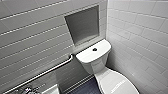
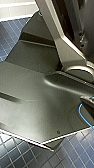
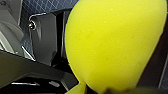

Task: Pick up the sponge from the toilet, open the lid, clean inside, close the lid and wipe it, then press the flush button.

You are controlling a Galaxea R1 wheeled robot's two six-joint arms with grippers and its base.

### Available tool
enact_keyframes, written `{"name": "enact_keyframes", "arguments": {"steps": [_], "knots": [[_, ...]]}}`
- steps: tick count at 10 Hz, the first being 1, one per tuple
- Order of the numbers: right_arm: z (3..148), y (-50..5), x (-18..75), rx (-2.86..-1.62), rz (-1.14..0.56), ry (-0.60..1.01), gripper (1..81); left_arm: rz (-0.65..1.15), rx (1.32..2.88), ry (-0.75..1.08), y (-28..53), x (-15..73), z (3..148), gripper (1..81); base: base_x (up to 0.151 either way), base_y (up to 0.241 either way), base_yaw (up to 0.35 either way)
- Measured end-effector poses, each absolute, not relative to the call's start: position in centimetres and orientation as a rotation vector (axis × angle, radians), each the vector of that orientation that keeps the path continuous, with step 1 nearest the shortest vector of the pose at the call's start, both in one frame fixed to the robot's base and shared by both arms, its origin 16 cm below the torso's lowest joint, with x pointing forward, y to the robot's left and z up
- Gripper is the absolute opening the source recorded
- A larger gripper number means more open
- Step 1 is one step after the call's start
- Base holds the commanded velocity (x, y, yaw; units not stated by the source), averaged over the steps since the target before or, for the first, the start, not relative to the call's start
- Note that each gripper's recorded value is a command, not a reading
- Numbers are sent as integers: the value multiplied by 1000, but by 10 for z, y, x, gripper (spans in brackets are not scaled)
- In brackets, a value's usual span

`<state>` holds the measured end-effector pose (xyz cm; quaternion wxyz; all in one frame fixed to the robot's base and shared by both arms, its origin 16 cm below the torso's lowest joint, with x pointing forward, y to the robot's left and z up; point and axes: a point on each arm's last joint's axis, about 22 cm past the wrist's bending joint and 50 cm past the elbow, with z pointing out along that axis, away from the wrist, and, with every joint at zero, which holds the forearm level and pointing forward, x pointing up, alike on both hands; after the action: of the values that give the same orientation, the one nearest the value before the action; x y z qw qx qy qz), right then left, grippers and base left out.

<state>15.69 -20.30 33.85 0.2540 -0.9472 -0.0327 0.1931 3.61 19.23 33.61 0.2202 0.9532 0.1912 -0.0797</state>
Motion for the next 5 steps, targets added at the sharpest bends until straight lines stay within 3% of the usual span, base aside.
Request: {"name": "enact_keyframes", "arguments": {"steps": [5], "knots": [[372,-207,116,-2633,427,-48,10,-129,2652,417,190,57,363,811,0,0,0]]}}
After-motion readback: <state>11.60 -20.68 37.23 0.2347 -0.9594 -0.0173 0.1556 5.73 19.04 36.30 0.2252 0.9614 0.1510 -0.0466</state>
